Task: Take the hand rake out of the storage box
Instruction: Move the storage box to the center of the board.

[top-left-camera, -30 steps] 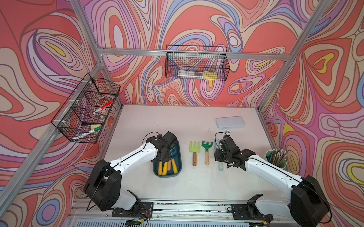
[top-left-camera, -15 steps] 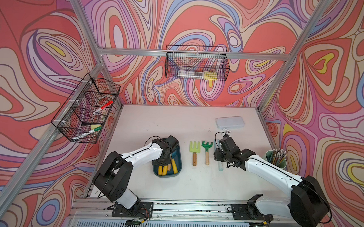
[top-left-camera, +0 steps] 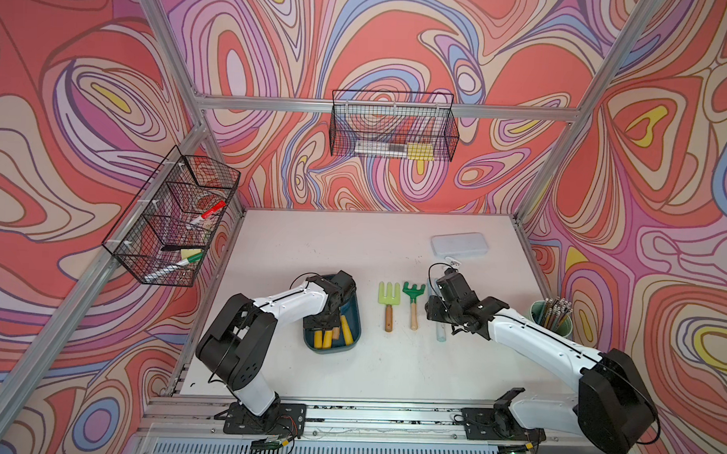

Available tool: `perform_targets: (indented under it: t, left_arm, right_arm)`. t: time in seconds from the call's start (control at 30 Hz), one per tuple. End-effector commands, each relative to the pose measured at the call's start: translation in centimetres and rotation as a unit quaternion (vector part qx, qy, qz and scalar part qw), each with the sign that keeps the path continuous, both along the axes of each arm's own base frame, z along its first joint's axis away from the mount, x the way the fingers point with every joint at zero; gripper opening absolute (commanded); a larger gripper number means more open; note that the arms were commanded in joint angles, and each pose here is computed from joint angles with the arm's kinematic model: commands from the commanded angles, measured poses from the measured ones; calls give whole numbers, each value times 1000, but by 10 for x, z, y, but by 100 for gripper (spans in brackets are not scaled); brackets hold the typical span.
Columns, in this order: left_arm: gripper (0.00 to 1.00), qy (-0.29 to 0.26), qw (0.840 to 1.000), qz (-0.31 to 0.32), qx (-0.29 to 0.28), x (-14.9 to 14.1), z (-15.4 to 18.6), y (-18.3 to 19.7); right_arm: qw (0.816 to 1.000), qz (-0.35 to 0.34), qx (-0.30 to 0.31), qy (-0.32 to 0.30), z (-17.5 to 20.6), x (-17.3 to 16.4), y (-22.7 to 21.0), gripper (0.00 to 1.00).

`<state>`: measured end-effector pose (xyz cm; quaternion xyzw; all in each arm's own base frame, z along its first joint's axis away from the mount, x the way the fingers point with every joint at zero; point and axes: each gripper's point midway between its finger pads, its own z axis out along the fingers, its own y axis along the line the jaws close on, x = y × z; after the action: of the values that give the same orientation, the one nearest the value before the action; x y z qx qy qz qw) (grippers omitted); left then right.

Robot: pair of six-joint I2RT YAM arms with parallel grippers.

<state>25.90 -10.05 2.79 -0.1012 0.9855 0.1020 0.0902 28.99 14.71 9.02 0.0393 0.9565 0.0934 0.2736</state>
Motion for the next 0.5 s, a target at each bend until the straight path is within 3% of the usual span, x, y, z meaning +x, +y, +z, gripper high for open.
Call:
perform_targets:
  t: [0.0,0.27,0.47]
  left_arm:
    - [21,-15,1000,16,7,17,2,7]
    - [20,-43,998,51,4,69,16,19]
    - [18,-45,994,101,7,114,17,61]
  right_arm:
    - [1000,2,5,-12,7,7,3,55]
    - [1000,6,8,-8,5,8,6,54]
    - [1000,10,5,-10,11,6,5,55]
